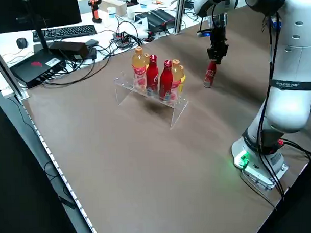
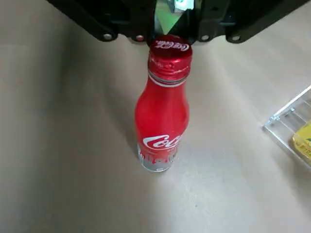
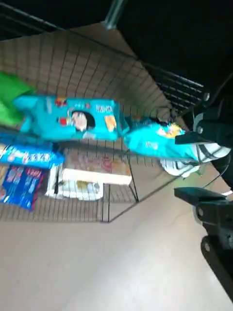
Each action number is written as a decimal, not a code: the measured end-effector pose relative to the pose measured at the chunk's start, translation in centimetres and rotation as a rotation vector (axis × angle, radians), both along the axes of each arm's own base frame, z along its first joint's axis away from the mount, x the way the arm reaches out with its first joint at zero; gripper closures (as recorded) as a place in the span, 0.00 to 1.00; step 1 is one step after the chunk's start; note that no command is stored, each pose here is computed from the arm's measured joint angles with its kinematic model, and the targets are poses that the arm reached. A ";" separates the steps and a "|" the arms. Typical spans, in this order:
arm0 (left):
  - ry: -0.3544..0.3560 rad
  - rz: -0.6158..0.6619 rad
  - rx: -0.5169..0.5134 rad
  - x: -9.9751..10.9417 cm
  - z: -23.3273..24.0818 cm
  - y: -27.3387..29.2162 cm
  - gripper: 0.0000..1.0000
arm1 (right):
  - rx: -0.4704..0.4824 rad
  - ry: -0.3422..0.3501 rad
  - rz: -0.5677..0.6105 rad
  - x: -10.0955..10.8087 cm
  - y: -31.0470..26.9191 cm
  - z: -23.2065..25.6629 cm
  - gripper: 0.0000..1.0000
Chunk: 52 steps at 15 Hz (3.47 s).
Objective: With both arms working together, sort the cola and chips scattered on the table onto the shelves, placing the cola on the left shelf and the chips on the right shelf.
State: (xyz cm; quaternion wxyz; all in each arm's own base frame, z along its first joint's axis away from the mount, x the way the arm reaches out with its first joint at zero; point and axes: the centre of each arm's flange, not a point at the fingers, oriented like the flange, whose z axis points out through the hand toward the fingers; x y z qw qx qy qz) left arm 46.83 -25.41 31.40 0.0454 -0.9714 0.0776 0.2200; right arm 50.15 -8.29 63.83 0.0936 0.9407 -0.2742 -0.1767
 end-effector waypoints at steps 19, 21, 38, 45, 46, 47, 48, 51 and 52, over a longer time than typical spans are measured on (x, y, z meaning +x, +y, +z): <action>0.043 -0.003 0.009 -0.3 -1.5 0.3 0.90 | 0.274 -0.232 0.540 4.5 9.4 -1.6 0.11; 0.053 -0.004 0.014 -0.4 -1.6 0.3 0.89 | 0.255 -0.243 0.551 4.5 9.6 -1.1 0.00; 0.050 -0.022 0.032 -0.3 -2.2 0.7 0.59 | 0.247 -0.328 0.601 0.6 11.2 -1.1 0.00; 0.044 -0.016 0.004 1.1 -2.0 0.4 0.56 | 0.252 -0.293 0.599 0.2 11.2 -1.5 0.00; 0.043 -0.015 0.000 1.2 -2.0 0.4 0.56 | 0.252 -0.293 0.598 0.2 11.1 -1.5 0.00; 0.043 -0.014 -0.003 1.4 -1.9 0.3 0.56 | 0.252 -0.293 0.596 0.2 11.0 -1.5 0.00; 0.043 -0.013 -0.006 1.5 -1.9 0.3 0.56 | 0.252 -0.293 0.594 0.2 10.9 -1.5 0.00; 0.044 -0.011 -0.011 1.6 -2.0 0.2 0.56 | 0.255 -0.286 0.592 0.1 10.9 -1.6 0.00; 0.044 -0.011 -0.012 1.7 -2.0 0.2 0.56 | 0.257 -0.283 0.592 0.1 10.9 -1.6 0.00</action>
